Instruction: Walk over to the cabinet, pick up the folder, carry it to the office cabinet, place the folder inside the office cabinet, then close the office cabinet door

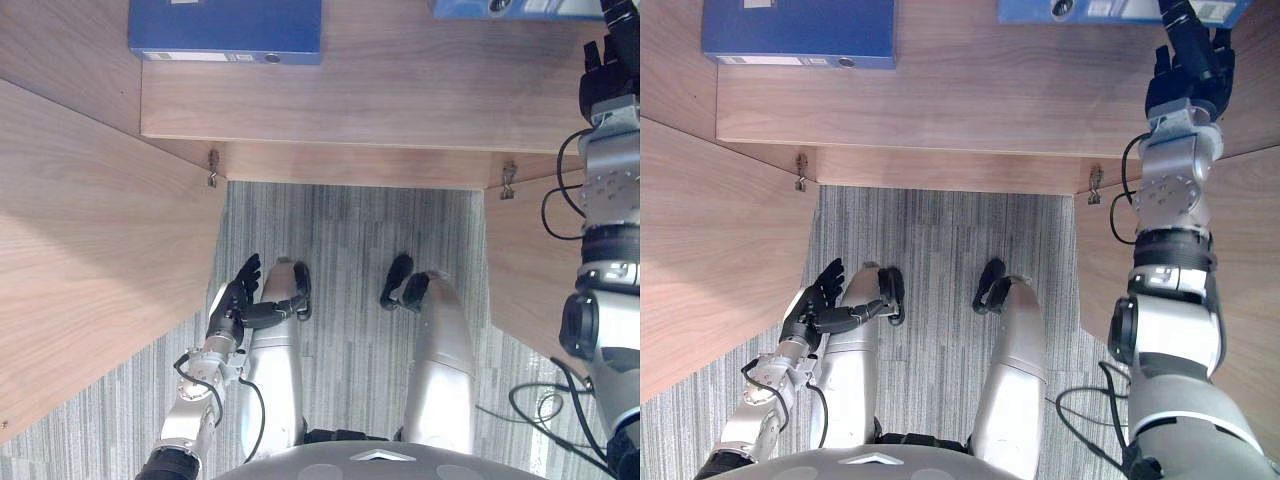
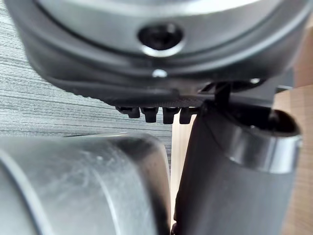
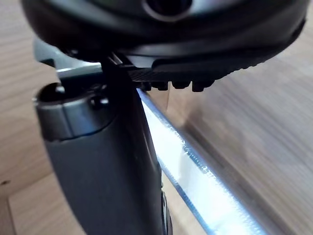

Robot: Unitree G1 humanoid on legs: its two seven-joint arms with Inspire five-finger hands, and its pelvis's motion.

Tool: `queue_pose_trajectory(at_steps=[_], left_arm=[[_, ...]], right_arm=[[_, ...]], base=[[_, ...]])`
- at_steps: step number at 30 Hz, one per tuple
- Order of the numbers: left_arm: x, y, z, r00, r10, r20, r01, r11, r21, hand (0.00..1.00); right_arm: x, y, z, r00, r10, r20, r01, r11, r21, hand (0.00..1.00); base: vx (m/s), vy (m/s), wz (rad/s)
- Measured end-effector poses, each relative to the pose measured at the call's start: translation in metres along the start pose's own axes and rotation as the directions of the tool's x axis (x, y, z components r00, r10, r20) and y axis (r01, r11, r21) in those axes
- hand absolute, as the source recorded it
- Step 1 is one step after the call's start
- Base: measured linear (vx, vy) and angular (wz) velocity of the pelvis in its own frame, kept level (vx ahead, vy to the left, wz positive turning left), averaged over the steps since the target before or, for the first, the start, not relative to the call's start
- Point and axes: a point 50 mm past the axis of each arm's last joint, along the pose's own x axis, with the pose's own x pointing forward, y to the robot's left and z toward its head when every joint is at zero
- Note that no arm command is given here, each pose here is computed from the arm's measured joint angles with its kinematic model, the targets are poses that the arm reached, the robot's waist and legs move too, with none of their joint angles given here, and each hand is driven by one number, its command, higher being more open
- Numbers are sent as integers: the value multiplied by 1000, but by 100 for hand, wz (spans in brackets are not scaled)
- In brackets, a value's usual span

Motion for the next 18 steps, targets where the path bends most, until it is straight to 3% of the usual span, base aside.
queue_pose_trajectory(at_steps=[4,8,12,18], left_arm=[[0,1,1,1000,5,3,-5,1000,4,100],[0,-1,5,1000,-8,8,8,999,34,100],[0,1,5,1000,-14,1,14,996,83,100],[-1,6,10,999,-40,12,38,990,135,100]], right_arm=[[-50,-2,-26,995,91,-33,-90,996,14,100],[-105,-32,-58,990,12,-142,-3,998,64,100],[-134,-51,-63,980,-39,-195,47,998,34,100],[-159,-55,-66,969,11,-246,-7,1000,20,100]], base=[[-2,-10,-5],[0,0,0],[0,0,0],[0,0,0]])
